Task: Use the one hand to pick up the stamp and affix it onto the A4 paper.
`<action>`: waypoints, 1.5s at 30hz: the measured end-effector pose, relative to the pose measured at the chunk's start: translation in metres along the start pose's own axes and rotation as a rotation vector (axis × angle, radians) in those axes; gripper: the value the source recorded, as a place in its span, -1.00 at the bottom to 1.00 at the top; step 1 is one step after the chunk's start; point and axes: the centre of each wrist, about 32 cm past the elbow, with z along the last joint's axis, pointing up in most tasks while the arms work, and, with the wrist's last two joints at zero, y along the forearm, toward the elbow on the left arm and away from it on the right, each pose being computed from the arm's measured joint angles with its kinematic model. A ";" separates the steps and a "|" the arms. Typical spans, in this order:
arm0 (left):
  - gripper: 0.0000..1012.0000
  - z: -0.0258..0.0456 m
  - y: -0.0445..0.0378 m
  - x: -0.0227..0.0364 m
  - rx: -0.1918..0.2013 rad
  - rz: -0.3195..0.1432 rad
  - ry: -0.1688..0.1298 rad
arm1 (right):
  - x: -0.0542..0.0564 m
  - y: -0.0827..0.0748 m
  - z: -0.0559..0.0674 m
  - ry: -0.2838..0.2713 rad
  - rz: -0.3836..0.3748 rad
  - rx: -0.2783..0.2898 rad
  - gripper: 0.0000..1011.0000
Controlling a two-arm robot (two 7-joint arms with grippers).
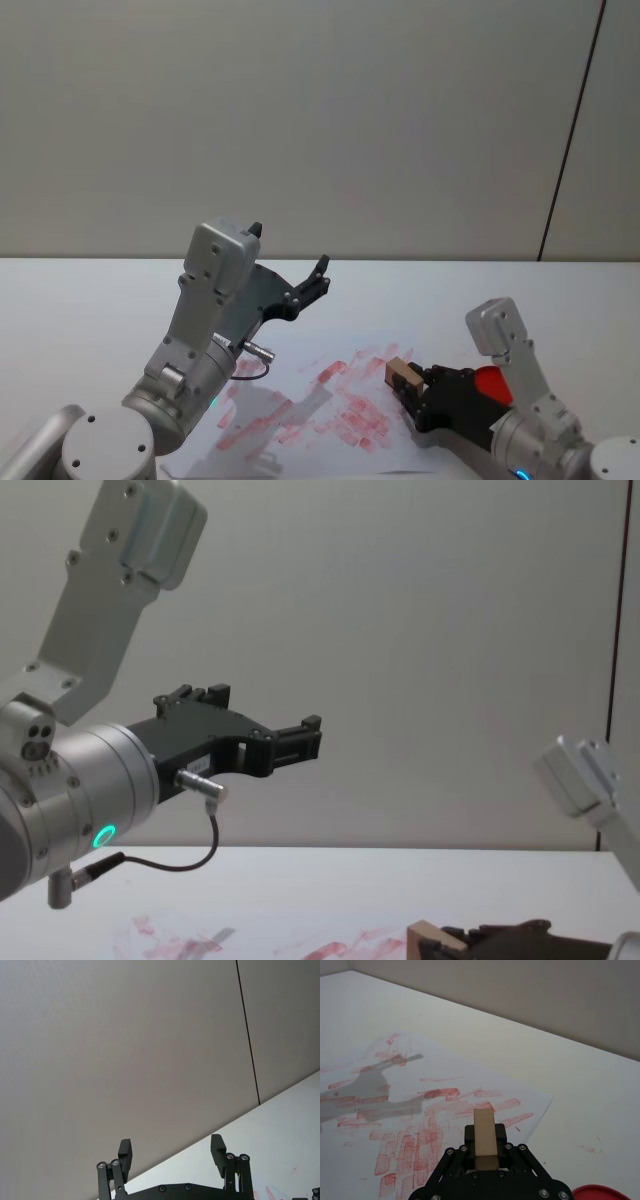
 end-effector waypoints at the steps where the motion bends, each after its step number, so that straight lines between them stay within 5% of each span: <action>1: 0.98 0.0000 0.0000 0.0000 0.000 0.000 0.000 | 0.000 0.001 0.000 0.000 0.000 -0.003 -0.57; 29: 0.98 0.0000 0.0000 0.0000 0.000 0.000 0.000 | -0.002 0.000 -0.003 -0.028 -0.005 -0.020 -0.57; 45: 0.98 0.0000 0.0000 0.0000 0.000 0.000 0.000 | 0.007 -0.018 0.024 -0.007 -0.063 0.186 -0.57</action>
